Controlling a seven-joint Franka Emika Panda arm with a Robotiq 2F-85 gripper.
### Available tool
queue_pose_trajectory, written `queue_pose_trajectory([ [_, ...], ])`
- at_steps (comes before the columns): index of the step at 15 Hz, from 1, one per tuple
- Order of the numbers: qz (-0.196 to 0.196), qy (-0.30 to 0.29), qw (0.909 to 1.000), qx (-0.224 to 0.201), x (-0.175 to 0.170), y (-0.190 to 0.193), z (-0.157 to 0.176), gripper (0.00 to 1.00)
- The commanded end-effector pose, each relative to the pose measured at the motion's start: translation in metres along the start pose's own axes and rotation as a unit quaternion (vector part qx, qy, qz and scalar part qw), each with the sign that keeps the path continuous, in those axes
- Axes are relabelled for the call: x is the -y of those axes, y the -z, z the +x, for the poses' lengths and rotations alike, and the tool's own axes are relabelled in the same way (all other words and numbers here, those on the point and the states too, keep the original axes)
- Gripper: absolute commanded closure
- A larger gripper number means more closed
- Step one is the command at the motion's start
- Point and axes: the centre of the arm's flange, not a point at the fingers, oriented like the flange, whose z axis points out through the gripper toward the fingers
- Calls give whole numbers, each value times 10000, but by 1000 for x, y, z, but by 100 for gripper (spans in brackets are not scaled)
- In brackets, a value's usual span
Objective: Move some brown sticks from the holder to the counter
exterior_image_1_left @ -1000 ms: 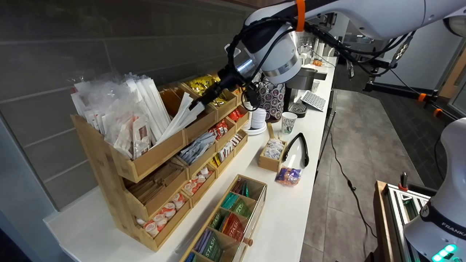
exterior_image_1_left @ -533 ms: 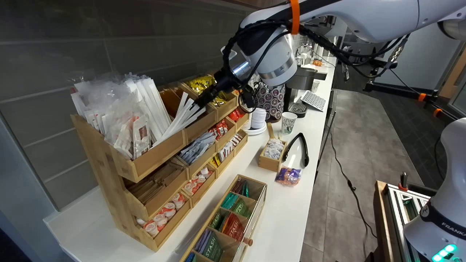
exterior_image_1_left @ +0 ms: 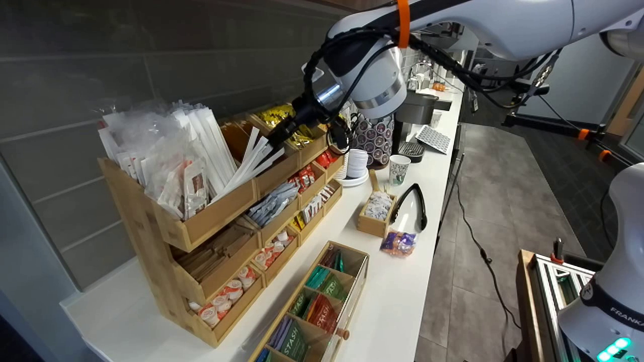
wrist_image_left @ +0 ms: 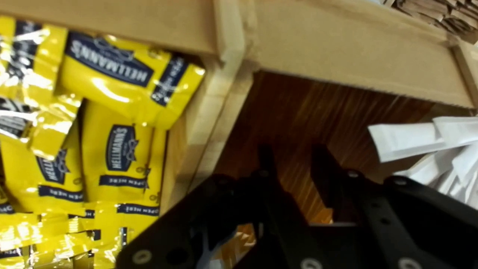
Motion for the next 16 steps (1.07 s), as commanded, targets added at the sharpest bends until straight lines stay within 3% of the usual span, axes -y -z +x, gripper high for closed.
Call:
queue_pose_trajectory([
  [1, -9, -52, 10000, -37, 0, -11, 2, 94],
  [4, -16, -49, 10000, -48, -1, -9, 3, 99],
  [5, -20, -48, 10000, -50, -1, -9, 3, 95],
  [9, -32, -25, 10000, -90, 0, -5, 5, 94],
  [12, -28, -10, 9999, -118, 0, -1, 8, 99],
  [16, -50, 3, 9999, -139, 1, 2, 10, 99],
])
